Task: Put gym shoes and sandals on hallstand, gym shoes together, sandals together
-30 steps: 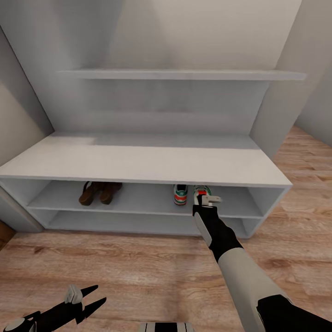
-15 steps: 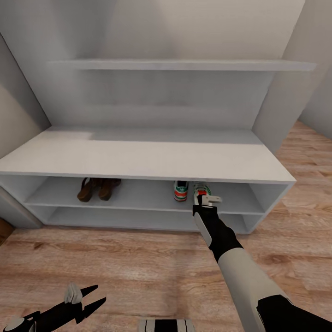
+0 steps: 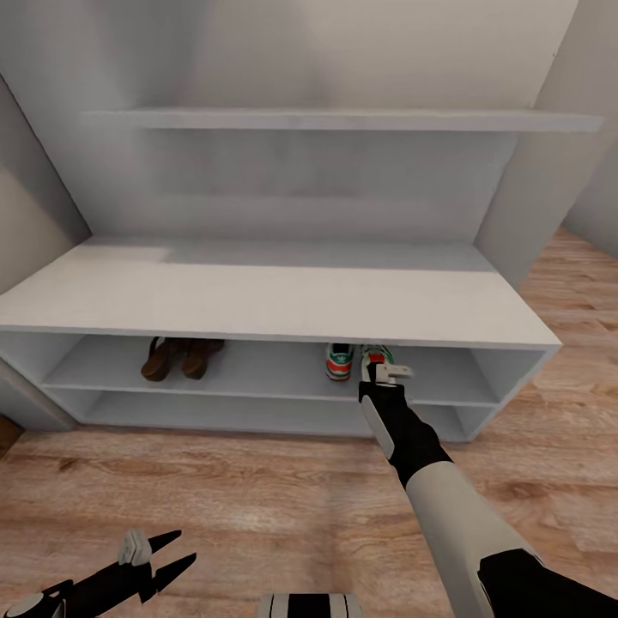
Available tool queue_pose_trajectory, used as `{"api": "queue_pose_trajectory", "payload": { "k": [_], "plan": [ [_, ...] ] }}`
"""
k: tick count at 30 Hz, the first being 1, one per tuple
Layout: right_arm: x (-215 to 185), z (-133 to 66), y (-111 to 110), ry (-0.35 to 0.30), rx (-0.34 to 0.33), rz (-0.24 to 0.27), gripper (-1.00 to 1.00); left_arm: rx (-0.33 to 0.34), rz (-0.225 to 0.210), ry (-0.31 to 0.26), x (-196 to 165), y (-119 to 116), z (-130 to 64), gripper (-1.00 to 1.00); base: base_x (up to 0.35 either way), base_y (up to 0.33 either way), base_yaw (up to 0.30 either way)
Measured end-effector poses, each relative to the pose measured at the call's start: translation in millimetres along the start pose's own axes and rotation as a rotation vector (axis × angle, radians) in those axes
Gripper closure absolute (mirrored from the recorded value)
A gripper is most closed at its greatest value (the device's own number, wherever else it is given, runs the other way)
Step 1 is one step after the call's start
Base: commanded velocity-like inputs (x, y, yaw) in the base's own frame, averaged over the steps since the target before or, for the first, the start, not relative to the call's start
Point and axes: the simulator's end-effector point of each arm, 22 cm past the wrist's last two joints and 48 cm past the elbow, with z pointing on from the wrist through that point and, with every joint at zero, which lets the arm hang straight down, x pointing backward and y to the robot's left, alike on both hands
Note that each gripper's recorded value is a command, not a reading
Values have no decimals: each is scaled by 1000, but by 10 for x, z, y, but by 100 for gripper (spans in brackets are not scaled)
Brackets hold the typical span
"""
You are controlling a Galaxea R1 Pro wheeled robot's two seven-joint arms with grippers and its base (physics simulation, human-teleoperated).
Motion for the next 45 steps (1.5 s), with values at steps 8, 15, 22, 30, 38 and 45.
{"api": "queue_pose_trajectory", "payload": {
  "k": [8, 15, 22, 30, 38, 45],
  "plan": [
    [-1, 1, -2, 0, 1, -1, 100, -3, 2, 0, -7, 11, -2, -100, 48, 5, 0],
    [3, 1, -3, 0, 1, -1, 100, -2, 2, 2, -3, 8, 3, -100, 199, 0, 0],
    [0, 2, -3, -2, 2, -2, 100, -3, 2, 3, -1, 10, 3, -100, 25, 0, 0],
    [1, 2, -4, -2, 2, -1, 100, -4, 2, 3, -2, 15, -2, -100, 11, 0, 0],
    [0, 2, -7, -2, 3, -2, 100, -4, 3, 3, -1, 14, -1, -100, 145, 0, 0],
    [1, 3, -7, -2, 3, -2, 100, -5, 2, 3, -2, 16, -1, -100, 13, 0, 0]
  ]
}}
